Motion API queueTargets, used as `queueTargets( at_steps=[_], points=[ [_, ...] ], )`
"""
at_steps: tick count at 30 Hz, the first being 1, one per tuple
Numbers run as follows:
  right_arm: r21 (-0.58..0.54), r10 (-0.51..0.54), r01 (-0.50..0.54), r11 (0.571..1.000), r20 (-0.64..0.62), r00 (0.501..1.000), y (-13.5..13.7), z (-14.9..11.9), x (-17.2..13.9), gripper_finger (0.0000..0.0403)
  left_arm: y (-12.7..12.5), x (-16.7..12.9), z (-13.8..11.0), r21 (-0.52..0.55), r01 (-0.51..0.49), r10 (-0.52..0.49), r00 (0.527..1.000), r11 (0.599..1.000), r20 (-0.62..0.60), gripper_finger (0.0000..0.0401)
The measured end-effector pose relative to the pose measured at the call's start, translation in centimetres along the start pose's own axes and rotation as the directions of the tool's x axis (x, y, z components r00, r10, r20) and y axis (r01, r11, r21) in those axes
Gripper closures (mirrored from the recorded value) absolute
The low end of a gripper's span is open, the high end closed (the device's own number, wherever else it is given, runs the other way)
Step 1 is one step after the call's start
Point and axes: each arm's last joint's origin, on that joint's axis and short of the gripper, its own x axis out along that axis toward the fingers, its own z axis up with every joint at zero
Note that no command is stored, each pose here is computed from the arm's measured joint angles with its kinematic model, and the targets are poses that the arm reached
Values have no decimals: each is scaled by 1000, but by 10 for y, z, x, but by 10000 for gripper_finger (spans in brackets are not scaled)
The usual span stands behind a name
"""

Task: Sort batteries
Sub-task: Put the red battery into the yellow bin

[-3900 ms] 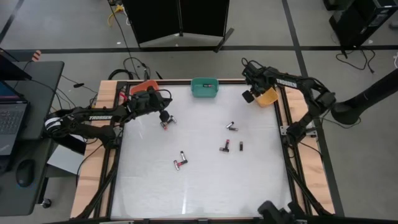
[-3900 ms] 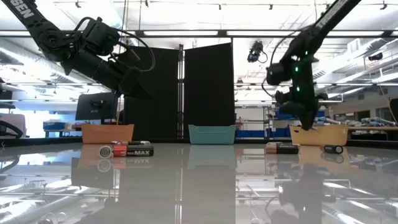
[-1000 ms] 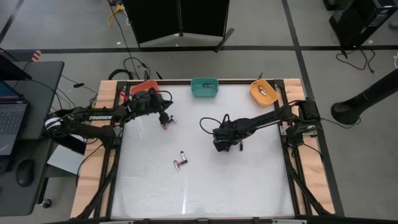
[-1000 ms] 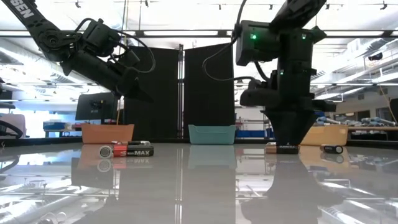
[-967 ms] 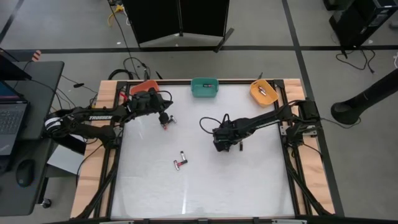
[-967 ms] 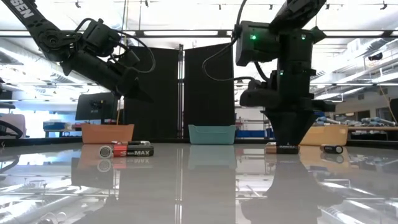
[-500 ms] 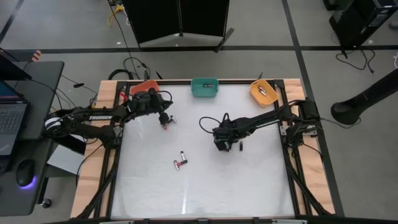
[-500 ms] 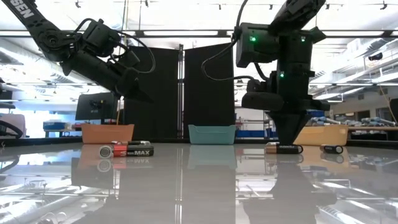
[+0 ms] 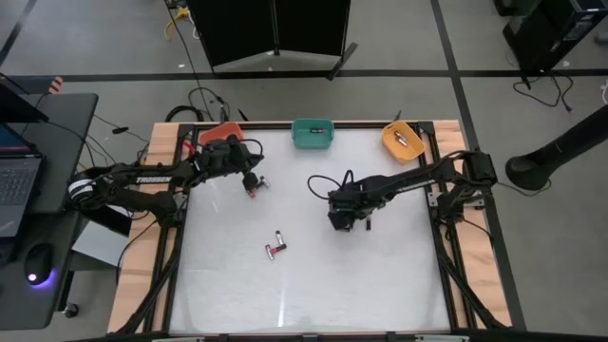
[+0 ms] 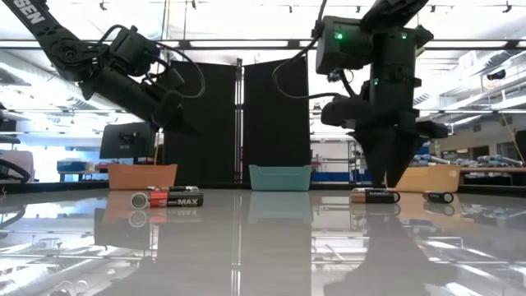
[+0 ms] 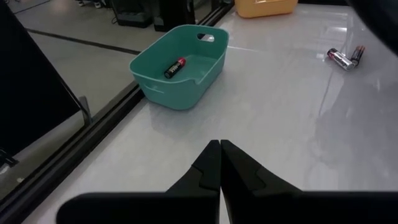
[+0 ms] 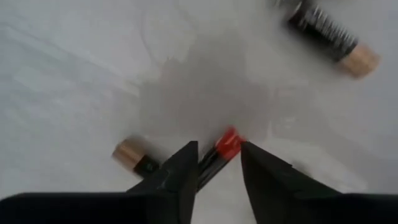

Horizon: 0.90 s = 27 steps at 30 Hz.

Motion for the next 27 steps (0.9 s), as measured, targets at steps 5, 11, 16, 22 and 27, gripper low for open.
queueTargets(
  at_steps=[5,11,16,22,27],
  points=[
    [29,3,-2,1000,-24,1000,2,-7,0,247,0,0,-1,0,1,-1,1000,1000,-10,391],
    [44,-12,12,999,3,1000,1,-9,3,256,0,0,-1,0,1,-1,1000,1000,-10,391],
    [62,-27,27,998,-3,1000,-8,-12,14,278,0,0,-1,0,1,-1,1000,1000,-10,391],
    [40,-34,34,999,17,999,-11,-11,17,313,0,0,-1,0,0,0,1000,1000,-6,391],
    [-35,-37,39,999,58,998,-11,-7,17,345,0,0,-1,0,0,0,1000,1000,-6,391]
  ],
)
